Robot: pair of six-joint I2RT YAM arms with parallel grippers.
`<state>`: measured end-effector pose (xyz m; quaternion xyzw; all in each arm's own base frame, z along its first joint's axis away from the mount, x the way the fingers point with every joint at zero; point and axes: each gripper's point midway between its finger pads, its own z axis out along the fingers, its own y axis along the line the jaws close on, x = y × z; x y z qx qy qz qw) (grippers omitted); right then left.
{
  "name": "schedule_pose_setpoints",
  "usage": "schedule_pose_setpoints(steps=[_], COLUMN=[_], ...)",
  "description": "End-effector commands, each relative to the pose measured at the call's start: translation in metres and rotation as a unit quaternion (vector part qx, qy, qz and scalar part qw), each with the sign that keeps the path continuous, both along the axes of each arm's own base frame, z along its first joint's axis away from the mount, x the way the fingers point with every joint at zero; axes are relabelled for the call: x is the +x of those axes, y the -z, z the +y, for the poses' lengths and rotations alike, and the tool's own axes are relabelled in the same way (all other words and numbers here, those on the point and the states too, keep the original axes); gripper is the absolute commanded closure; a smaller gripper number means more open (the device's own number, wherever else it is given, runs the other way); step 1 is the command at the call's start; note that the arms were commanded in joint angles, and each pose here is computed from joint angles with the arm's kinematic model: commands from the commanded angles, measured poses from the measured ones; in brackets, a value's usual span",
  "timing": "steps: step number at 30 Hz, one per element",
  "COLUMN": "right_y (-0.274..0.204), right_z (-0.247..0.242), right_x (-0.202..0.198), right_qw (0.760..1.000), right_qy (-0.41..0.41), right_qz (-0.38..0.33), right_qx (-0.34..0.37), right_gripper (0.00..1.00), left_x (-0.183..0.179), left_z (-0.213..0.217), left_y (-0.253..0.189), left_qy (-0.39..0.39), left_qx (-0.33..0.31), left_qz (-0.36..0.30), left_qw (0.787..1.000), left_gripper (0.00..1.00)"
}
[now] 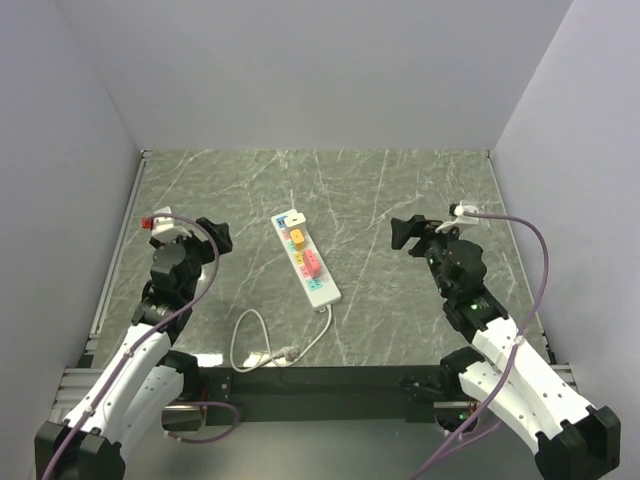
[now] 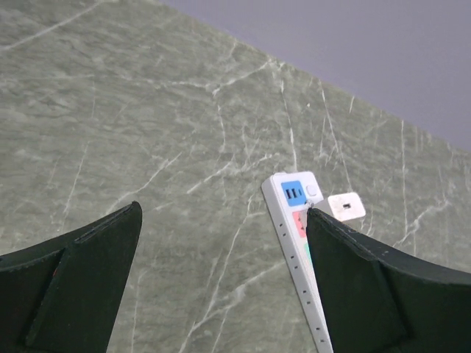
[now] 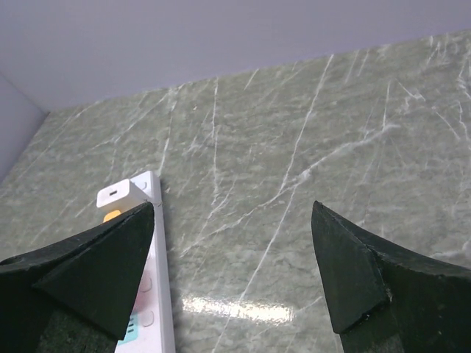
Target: Insert the plug
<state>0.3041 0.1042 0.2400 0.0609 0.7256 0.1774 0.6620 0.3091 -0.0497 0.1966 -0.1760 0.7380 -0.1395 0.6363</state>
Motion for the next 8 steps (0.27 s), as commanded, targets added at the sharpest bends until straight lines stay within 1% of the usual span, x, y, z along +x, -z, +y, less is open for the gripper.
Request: schedule_pose_setpoints(steps=[1,8], right_y=[-0.0072,-0.0020], right_z=[-0.0009,0.0011], right_x=[-0.0011,-0.0035], right_qw=[1.000,1.000], right_qy=[0.000,-0.008], right_qz=[-0.013,-0.010], right_qx=[0.016,0.018], right_gripper=[0.07,0.07], left_x=[-0.0011,0.0004], left_z=[0.0101,0.0109], left_y=[-0.0292,-0.0266], left_qy=[-0.028,-0.031], left_qx=[-0.010,-0.005], left_qz=[-0.021,-0.011], left_qw=[0.999,0.999], left_gripper=[0.01,0.00])
